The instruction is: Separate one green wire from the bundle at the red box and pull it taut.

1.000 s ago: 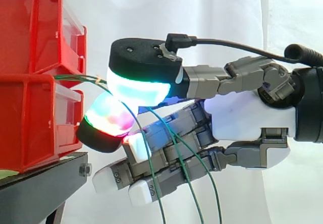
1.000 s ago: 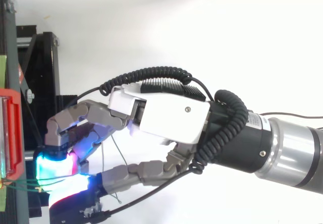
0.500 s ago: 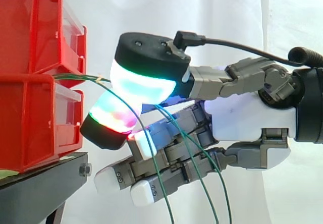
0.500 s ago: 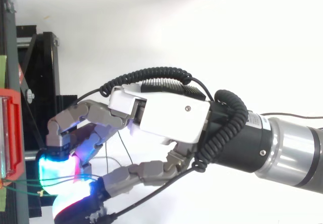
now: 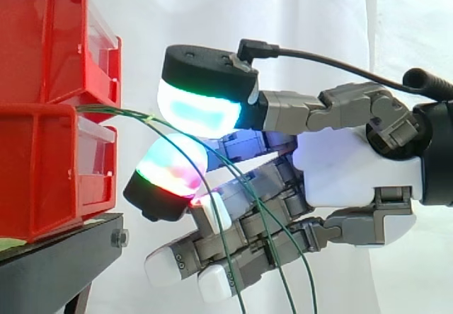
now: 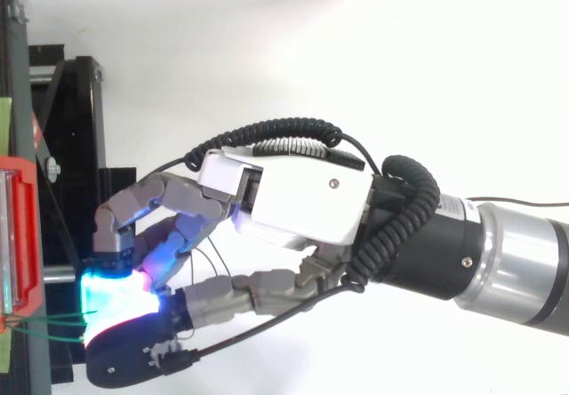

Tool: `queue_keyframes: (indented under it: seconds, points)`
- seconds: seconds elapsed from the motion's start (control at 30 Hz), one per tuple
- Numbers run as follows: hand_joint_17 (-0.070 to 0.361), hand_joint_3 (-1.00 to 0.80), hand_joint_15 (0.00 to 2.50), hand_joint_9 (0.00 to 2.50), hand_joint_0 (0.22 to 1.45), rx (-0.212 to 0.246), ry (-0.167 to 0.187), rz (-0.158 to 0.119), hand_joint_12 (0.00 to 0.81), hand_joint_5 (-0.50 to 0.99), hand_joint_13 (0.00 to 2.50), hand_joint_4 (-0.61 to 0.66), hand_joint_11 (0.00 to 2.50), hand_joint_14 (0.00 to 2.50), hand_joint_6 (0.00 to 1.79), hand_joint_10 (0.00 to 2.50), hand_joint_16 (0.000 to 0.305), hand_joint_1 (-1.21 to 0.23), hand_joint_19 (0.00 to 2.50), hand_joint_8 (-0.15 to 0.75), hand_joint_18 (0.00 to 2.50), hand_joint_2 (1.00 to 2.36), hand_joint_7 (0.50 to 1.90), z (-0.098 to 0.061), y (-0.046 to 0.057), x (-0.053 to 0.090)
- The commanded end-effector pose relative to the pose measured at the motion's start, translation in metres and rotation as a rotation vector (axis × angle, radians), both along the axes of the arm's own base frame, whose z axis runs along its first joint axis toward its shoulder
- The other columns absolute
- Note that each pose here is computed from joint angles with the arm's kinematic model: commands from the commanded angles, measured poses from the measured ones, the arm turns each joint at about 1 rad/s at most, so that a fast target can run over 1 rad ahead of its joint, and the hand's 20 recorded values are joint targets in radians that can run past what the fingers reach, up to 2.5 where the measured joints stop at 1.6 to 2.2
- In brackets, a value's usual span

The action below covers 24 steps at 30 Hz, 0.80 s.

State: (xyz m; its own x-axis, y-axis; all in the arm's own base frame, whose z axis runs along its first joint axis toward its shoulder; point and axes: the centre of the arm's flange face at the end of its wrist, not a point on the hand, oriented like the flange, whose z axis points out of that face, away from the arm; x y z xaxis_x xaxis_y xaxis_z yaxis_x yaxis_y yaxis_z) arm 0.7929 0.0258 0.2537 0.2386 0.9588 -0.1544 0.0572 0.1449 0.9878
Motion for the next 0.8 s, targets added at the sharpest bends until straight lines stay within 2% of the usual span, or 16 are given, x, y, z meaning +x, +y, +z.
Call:
queue_keyframes:
  seconds: [0.0,0.57,0.67,0.77]
  points:
    - [0.101,-0.33,0.29,1.01,0.62,0.005,0.004,0.0,0.318,-0.19,0.79,0.19,0.84,0.01,0.91,0.02,0.045,-0.68,0.38,0.327,0.82,1.01,1.08,-0.0002,-0.0002,-0.0005]
    - [0.099,-0.45,0.29,0.98,0.7,0.004,0.008,-0.006,0.31,-0.2,0.79,0.15,0.85,0.01,0.92,0.02,0.044,-0.81,0.35,0.324,0.83,1.0,1.02,-0.0011,0.0001,-0.0014]
    - [0.099,-0.5,0.29,1.02,0.66,0.006,0.006,-0.006,0.308,-0.19,0.8,0.18,0.84,0.01,0.92,0.01,0.044,-0.78,0.36,0.328,0.83,1.0,1.03,-0.001,0.0001,-0.0012]
    - [0.1,-0.5,0.3,1.04,0.58,0.014,0.003,0.0,0.315,-0.18,0.81,0.19,0.84,0.01,0.91,0.02,0.044,-0.66,0.38,0.329,0.84,1.0,1.02,-0.0003,0.0019,-0.0008]
